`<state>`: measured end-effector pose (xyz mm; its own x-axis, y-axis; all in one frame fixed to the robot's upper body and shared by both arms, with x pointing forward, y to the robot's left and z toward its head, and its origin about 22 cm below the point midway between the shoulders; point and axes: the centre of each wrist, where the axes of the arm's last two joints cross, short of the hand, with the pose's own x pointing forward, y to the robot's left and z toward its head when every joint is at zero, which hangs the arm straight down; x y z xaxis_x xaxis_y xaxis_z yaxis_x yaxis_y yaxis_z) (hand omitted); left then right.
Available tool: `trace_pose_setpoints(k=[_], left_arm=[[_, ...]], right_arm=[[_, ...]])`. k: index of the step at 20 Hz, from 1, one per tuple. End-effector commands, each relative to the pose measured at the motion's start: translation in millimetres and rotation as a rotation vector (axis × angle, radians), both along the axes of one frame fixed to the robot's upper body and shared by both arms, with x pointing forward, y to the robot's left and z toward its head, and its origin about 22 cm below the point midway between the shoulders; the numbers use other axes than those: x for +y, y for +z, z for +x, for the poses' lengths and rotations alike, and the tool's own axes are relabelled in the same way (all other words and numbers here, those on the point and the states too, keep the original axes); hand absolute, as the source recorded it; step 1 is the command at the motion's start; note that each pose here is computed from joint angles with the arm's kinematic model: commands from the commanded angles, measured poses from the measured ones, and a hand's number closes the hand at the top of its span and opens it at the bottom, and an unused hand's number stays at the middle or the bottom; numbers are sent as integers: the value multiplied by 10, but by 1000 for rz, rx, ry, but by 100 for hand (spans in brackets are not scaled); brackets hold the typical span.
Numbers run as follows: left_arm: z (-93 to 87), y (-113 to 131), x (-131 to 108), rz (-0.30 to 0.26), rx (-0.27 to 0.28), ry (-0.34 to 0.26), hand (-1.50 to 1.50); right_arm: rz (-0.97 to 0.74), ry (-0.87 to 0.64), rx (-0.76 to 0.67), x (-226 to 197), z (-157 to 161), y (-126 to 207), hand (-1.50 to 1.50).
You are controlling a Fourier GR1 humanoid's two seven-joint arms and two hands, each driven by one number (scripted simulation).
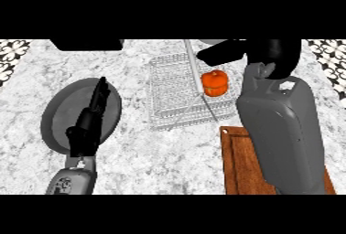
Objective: Pick the squash from the cutting board and place it in the tiered basket
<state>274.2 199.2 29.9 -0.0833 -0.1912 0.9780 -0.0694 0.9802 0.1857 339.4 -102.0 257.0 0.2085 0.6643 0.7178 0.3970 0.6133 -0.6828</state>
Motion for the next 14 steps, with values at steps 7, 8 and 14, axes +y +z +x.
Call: trace_pose_setpoints(k=[7, 8, 14], left_arm=[[-55, -17, 126, -5, 2, 33, 0], [-99, -85, 66, -8, 4, 22, 0], [-83, -72, 138, 7, 1, 53, 0]], right_arm=[[325, -193, -91, -1198, -760, -71, -150], [315, -193, -100, -1273, -982, -69, -150], [298, -147, -96, -1833, -1806, -447, -150]])
